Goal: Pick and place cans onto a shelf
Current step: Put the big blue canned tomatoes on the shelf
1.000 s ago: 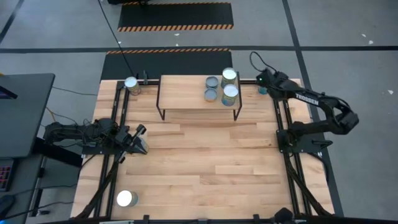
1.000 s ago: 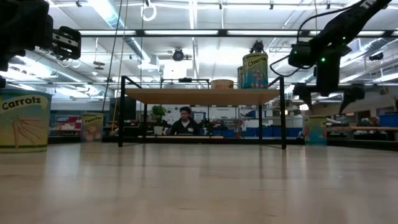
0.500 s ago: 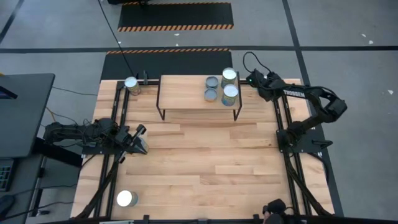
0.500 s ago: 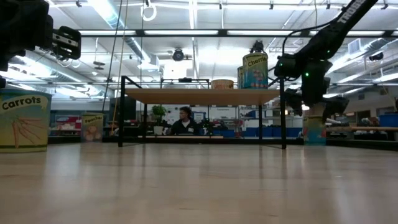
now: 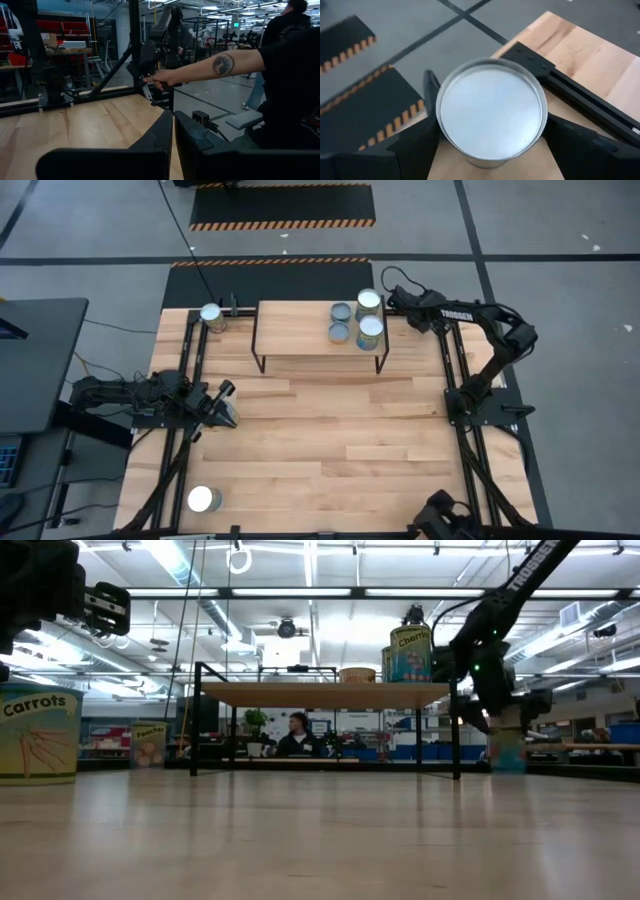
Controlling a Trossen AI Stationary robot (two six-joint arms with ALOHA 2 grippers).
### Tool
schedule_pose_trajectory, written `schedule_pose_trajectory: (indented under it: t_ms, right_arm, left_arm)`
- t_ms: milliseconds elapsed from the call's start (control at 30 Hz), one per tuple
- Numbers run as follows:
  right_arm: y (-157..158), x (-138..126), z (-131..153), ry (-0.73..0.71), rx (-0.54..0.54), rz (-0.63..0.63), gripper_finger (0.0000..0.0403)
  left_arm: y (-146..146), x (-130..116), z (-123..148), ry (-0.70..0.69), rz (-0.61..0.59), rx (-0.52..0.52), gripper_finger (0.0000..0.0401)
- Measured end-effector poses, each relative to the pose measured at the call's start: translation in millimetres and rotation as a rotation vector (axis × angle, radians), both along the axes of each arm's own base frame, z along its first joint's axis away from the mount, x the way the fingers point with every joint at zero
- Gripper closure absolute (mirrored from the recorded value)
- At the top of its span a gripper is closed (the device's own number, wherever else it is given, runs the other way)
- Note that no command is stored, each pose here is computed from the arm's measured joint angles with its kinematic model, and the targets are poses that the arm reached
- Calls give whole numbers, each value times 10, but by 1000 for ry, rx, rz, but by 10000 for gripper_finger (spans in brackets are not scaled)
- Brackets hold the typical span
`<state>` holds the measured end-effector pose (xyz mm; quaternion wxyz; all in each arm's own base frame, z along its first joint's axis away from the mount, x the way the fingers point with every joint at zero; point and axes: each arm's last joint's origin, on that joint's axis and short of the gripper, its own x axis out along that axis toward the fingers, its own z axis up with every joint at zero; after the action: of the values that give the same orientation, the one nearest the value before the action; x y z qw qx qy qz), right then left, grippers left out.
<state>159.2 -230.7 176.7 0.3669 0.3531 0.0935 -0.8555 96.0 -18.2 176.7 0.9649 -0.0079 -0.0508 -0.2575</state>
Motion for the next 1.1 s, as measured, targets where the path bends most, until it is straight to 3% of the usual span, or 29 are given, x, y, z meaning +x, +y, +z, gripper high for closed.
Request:
schedule_pose_trajectory:
  t_ms: [167, 767, 1100]
  right_arm:
    - [-38, -31, -89, 32, 47, -4, 51]
    - [-38, -51, -56, 40, -8, -44, 56]
    - [3, -78, -23, 53, 12, -44, 92]
  left_arm:
    - [0, 0, 0, 0, 0, 0, 374]
    - [0, 0, 1, 0, 0, 0, 374]
    - [0, 0, -1, 0, 0, 0, 374]
